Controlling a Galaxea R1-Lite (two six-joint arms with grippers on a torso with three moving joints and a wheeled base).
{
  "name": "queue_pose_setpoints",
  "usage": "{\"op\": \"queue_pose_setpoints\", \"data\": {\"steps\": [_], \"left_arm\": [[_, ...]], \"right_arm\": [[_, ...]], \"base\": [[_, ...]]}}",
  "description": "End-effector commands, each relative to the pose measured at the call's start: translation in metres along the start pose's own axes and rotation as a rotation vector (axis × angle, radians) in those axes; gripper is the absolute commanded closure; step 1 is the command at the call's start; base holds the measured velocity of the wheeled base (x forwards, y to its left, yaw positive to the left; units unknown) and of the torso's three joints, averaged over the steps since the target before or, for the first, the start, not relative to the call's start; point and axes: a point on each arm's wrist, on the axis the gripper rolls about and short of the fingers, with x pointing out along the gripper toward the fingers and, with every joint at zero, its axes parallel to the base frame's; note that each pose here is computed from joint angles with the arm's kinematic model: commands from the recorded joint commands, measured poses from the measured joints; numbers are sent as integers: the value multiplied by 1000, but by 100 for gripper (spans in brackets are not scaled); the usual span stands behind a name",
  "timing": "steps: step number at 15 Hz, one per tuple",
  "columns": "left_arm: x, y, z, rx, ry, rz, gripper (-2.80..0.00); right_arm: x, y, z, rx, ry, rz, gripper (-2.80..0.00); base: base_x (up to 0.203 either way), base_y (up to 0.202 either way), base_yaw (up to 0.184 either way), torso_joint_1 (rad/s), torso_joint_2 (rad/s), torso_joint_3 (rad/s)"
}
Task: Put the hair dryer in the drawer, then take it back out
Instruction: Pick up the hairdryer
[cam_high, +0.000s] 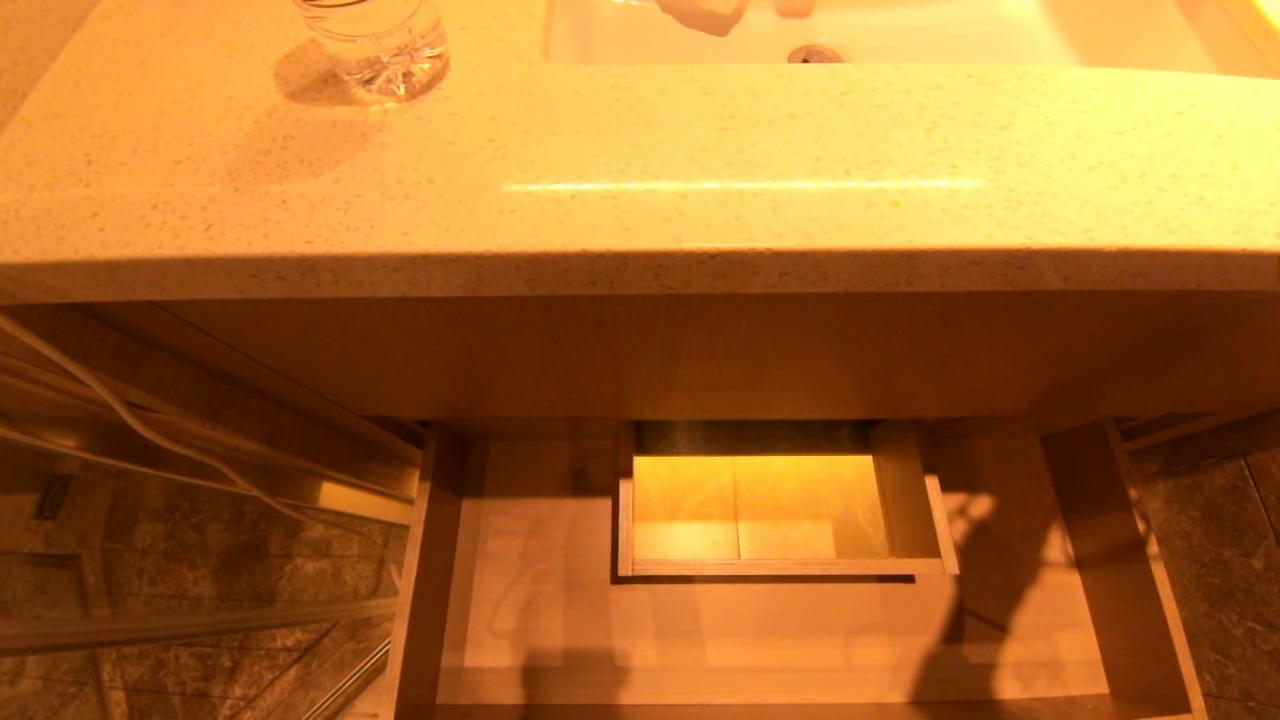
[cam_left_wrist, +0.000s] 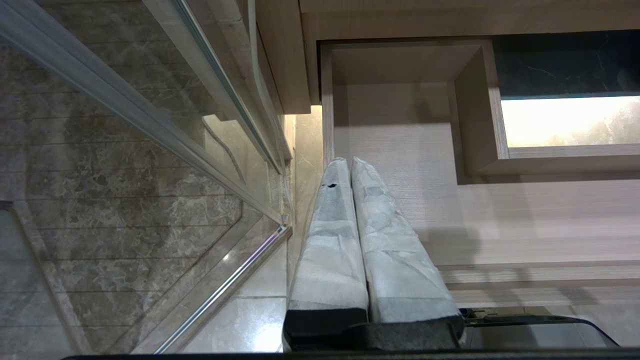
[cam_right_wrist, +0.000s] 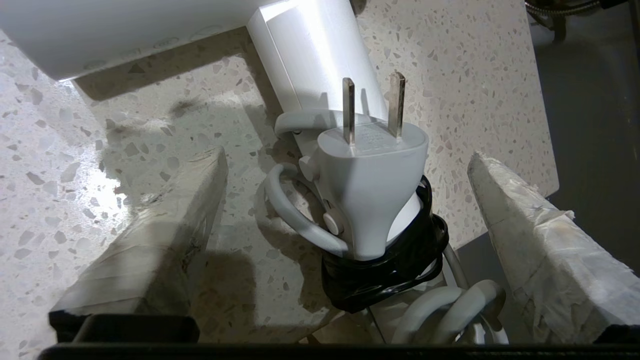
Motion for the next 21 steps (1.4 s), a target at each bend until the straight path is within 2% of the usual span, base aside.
{"op": "queue_pose_setpoints", "data": {"steps": [1,6,21], "left_arm": [[0,0,0,1,1,0,0],[0,0,0,1,1,0,0],[0,0,0,1,1,0,0]], "right_arm": [[7,-1,-2,-1,18,1,-280],[11,0,-7,9,63,11,-280],[1,-1,2,26,12,6,-280]], "base": [[0,0,0,0,0,0],[0,0,0,0,0,0],[0,0,0,0,0,0]]}}
